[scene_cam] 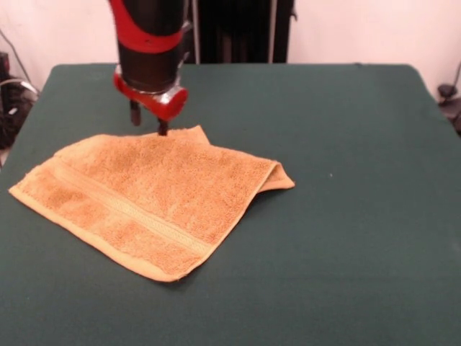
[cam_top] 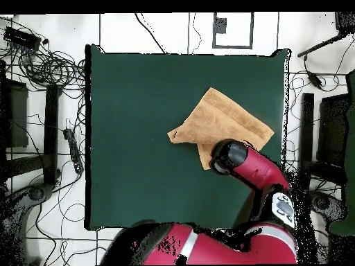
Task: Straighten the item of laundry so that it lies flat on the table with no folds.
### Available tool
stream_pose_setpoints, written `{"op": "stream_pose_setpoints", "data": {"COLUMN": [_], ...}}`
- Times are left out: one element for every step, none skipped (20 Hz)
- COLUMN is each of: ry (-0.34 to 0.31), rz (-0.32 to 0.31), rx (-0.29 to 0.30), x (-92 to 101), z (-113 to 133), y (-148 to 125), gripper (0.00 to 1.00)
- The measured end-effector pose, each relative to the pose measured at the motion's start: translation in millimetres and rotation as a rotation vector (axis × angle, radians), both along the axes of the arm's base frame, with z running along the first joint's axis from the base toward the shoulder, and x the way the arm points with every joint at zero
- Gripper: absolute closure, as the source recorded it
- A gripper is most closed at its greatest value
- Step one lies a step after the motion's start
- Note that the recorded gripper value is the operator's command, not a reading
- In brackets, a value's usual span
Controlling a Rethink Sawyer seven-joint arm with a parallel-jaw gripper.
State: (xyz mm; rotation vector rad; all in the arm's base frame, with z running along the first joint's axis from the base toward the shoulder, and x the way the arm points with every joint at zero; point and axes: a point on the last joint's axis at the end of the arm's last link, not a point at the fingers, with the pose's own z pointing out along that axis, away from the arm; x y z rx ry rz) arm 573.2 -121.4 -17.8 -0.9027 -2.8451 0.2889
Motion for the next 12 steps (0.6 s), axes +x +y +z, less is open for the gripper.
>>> {"op": "stream_pose_setpoints", "data": {"ry": [-0.001,-0.002,-0.004,-0.006,-0.009,-0.02,-0.02,-0.02,-0.023,-0.026,-0.029,-0.03], "rz": [-0.004,-0.007,-0.011,-0.015,-0.02,-0.023,-0.024,-0.024,-0.023,-0.021,-0.019,-0.018], "rx": [-0.002,-0.003,-0.004,-0.002,0.001,0.001,0.002,0.002,-0.002,-0.005,-0.009,-0.011], "x": [-1.9,-3.3,-6.1,-7.8,-9.5,-8.2,-9.0,-9.8,-9.7,-9.6,-9.5,-9.5], "z": [-3.1,-5.7,-11.4,-17.3,-23.2,-22.9,-22.4,-21.9,-21.6,-21.4,-21.2,-21.0], "y": [-4.5,-7.5,-12.2,-13.9,-15.7,-17.1,-16.4,-15.8,-14.5,-13.3,-12.0,-10.9], "gripper": [0.0,0.0,0.0,0.0,0.0,0.0,0.0,0.0,0.0,0.0,0.0,0.0]}}
